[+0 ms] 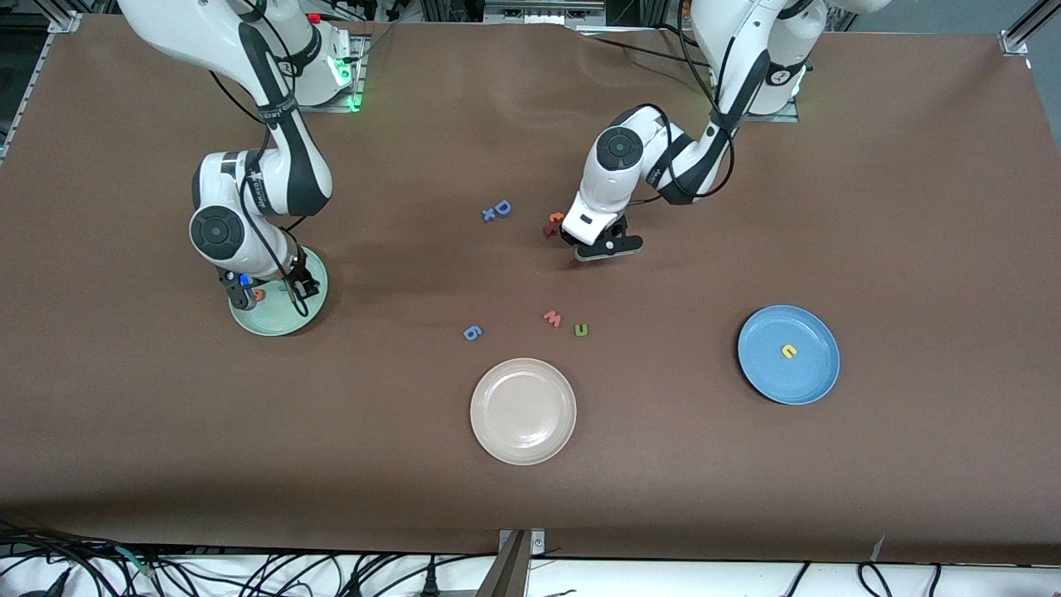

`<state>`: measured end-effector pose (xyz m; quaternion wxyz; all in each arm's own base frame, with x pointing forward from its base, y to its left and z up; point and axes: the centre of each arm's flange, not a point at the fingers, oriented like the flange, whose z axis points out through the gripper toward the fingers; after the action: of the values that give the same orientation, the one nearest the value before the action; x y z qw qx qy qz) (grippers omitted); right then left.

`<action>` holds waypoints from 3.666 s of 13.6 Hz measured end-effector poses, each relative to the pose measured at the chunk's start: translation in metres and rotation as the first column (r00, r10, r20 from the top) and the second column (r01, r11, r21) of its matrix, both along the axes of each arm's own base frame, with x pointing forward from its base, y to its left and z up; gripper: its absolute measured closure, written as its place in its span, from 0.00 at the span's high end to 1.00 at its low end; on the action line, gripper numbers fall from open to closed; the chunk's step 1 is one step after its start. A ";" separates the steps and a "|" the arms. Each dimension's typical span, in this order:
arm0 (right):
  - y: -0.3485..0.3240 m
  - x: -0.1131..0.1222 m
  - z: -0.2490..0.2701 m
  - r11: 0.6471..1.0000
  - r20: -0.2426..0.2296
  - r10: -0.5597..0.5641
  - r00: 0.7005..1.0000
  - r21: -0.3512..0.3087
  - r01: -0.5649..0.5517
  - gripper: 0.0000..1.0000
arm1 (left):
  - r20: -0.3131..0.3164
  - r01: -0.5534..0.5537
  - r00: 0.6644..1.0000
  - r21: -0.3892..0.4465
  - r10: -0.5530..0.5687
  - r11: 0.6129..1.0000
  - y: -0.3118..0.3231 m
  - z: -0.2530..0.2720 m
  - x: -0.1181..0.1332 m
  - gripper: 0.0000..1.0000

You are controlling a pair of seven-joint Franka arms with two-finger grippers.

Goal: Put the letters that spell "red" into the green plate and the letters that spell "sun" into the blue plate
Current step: 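Drop the r on the green plate while the left gripper grasps the s, then drop the s on the blue plate while the right gripper withdraws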

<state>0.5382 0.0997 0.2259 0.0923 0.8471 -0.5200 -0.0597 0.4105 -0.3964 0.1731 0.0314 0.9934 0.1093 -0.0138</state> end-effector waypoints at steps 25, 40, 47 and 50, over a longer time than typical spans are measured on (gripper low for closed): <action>-0.059 0.083 0.329 0.692 0.104 0.696 0.710 0.168 -0.702 1.00 | -0.134 0.351 0.929 0.016 -0.346 0.936 0.208 0.092 0.148 0.27; -0.093 0.069 0.343 0.609 0.166 0.765 0.623 0.128 -0.783 1.00 | -0.087 0.541 0.839 0.035 -0.537 0.840 0.370 0.092 0.218 0.41; -0.072 0.068 0.347 0.582 0.179 0.784 0.594 0.121 -0.804 1.00 | -0.065 0.388 0.920 0.037 -0.385 0.921 0.334 0.098 0.225 1.00; -0.072 0.067 0.348 0.582 0.181 0.784 0.594 0.119 -0.804 1.00 | -0.068 0.285 0.957 0.047 -0.281 0.957 0.262 0.098 0.213 1.00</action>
<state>0.6055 0.0276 0.5738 0.0005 0.9965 -0.0823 -0.0147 0.6239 -0.1341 0.2712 -0.0021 0.9984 -0.0328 -0.0452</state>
